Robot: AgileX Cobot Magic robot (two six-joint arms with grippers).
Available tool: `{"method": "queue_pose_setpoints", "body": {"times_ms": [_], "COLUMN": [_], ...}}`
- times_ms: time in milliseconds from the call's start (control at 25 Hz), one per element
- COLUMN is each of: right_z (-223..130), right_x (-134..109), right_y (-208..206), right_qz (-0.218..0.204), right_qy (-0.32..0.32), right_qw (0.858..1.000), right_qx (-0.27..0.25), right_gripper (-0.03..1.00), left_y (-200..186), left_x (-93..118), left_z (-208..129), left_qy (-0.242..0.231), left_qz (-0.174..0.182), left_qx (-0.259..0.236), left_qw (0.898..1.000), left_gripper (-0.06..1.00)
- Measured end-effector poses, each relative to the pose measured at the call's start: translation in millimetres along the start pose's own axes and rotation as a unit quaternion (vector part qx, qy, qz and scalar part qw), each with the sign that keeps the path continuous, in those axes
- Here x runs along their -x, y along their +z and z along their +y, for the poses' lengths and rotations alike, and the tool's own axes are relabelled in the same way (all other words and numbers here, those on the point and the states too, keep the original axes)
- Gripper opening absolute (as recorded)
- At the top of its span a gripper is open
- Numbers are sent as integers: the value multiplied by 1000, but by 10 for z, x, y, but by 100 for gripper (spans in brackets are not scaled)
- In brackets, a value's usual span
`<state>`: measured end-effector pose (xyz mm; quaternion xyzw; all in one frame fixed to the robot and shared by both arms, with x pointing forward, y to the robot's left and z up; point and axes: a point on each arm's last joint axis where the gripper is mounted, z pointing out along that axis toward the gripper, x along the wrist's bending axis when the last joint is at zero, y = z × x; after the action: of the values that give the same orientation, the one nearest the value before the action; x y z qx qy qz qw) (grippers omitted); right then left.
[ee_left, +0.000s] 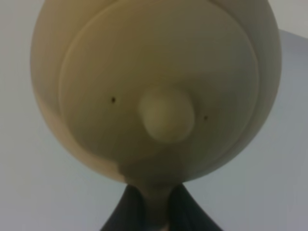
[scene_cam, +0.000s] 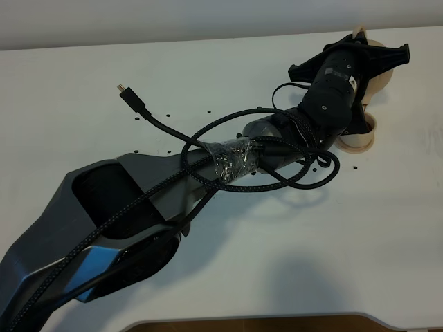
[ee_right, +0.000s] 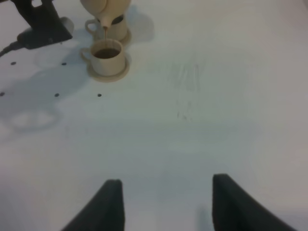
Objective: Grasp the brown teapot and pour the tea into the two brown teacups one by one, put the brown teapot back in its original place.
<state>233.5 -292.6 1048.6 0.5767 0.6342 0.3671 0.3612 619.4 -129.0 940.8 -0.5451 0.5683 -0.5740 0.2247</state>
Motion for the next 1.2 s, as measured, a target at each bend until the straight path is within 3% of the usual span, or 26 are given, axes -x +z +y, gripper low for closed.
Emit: {"method": "queue_pose_setpoints", "body": {"times_ms": [240, 400, 560, 720, 960, 1120, 1200], "right_z": [0, 0, 0, 0, 0, 0, 0], "right_x": [0, 0, 0, 0, 0, 0, 0], "right_y": [0, 0, 0, 0, 0, 0, 0], "right_qz": [0, 0, 0, 0, 0, 0, 0], "right_qy": [0, 0, 0, 0, 0, 0, 0], "right_qw": [1000, 1000, 1000, 1000, 1000, 1000, 1000], "right_qx": [0, 0, 0, 0, 0, 0, 0], "right_gripper": [41, 41, 41, 41, 41, 41, 41], "left_y": [0, -4, -33, -159, -544, -770, -882], "left_x": [26, 83, 176, 207, 224, 354, 456], "left_z": [30, 57, 63, -128, -682, -1025, -1168], "left_qy": [-42, -96, -190, -286, -400, -462, -497], "left_qz": [-15, -47, -109, -172, -272, -335, -373], "left_qx": [16, 28, 33, 23, 0, -5, 0], "left_qw": [999, 994, 975, 942, 875, 822, 783], "left_gripper": [13, 13, 13, 13, 13, 13, 13]}}
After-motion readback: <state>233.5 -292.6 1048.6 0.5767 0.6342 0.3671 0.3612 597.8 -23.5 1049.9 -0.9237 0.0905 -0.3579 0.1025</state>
